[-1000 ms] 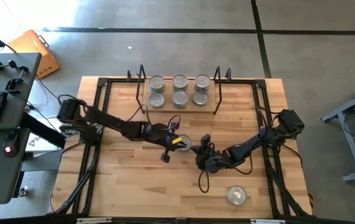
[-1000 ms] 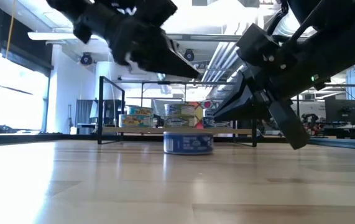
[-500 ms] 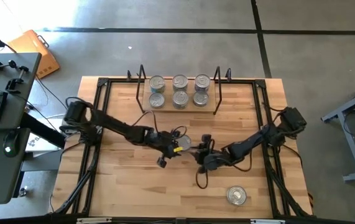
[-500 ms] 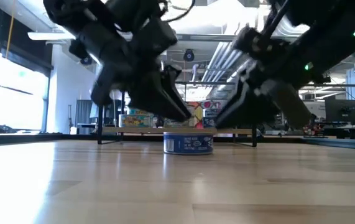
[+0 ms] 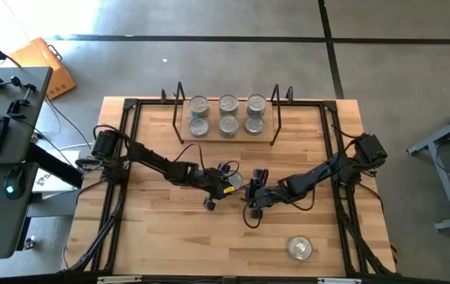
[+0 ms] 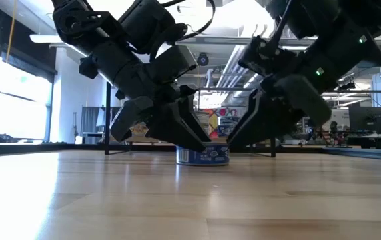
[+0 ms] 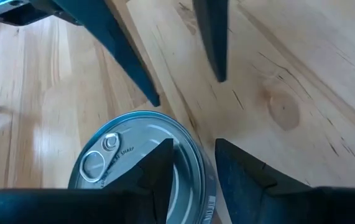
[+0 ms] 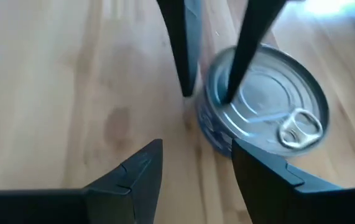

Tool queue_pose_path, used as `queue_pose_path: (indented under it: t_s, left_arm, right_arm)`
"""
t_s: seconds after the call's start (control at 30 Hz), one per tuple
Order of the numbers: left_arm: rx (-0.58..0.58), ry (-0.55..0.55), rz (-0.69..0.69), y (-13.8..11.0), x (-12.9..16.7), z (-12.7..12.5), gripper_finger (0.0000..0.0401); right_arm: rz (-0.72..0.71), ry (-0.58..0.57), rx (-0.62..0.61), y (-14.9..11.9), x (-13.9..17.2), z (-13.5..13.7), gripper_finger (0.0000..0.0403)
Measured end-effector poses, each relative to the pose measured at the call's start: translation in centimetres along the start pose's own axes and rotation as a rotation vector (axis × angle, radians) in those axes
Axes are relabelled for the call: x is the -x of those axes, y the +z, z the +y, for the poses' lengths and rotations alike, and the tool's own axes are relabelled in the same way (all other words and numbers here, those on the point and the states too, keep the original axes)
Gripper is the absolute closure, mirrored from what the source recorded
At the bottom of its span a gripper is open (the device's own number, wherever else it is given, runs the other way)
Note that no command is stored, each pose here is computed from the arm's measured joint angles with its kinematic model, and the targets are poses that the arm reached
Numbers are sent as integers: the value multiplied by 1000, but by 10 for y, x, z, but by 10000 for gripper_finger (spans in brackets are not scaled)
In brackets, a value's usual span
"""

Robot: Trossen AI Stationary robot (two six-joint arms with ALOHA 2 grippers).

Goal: Stack canned seafood by type on shelf
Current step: Stack the blue tuna can on top of the bottom blue tuna can on the shelf

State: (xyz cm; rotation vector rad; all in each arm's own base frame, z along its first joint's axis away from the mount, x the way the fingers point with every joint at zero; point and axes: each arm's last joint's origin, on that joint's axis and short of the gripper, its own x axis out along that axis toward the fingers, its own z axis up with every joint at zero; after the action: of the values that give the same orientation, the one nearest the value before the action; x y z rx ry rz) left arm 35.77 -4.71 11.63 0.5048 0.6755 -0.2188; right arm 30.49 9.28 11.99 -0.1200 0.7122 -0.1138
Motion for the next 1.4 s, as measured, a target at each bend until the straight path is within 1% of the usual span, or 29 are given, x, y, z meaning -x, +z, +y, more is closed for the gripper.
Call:
queue_pose_path:
  t_s: [0.1, 0.17, 0.3, 0.37, 0.4, 0.47, 0.57, 0.63, 0.73, 0.8, 0.87, 0.93, 1.03, 1.13, 1.23, 1.4]
  left_arm:
    - [5, -11, 10, -2, 0, 2, 292]
    - [12, -30, 26, -5, 0, 5, 304]
    - [16, -50, 71, -10, 1, 8, 354]
    - [-4, -56, 86, -11, 3, 7, 384]
    - [-18, -59, 87, -10, 4, 7, 391]
    - [-40, -57, 84, -6, 9, 6, 393]
    - [-66, -70, 92, -1, 20, 3, 398]
    - [-65, -80, 93, 2, 27, 3, 400]
    - [-53, -96, 74, 6, 35, 3, 400]
    - [-38, -104, 54, 1, 37, 1, 400]
    - [-13, -114, 21, -5, 39, -3, 401]
    - [12, -102, -35, -9, 42, -5, 401]
    - [51, -88, -88, -21, 44, -11, 401]
    - [86, -62, -147, -32, 47, -15, 401]
    - [134, -42, -204, -42, 51, -16, 401]
    - [209, -22, -319, -59, 60, -13, 401]
  right_arm:
    - [-36, 22, -9, 3, 1, 4, 219]
    - [-53, 33, -8, 4, 2, 7, 219]
    - [-62, 53, 5, 4, 6, 14, 219]
    - [-67, 53, 19, 3, 7, 18, 219]
    - [-69, 46, 31, 3, 8, 19, 219]
    - [-74, 33, 70, 3, 9, 21, 219]
    - [-76, 33, 80, 3, 9, 21, 219]
    - [-81, 32, 71, 4, 8, 19, 219]
    - [-130, 35, 13, 10, 8, 18, 219]
    - [-170, 37, -3, 14, 8, 16, 219]
    - [-203, 31, 13, 18, 7, 14, 219]
    - [-233, 22, 36, 22, 7, 12, 219]
    - [-252, -45, 74, 24, 6, 7, 216]
    - [-246, -107, 142, 24, 5, 3, 199]
    - [-236, -173, 208, 24, 6, 2, 171]
    - [-222, -199, 287, 23, 6, 2, 110]
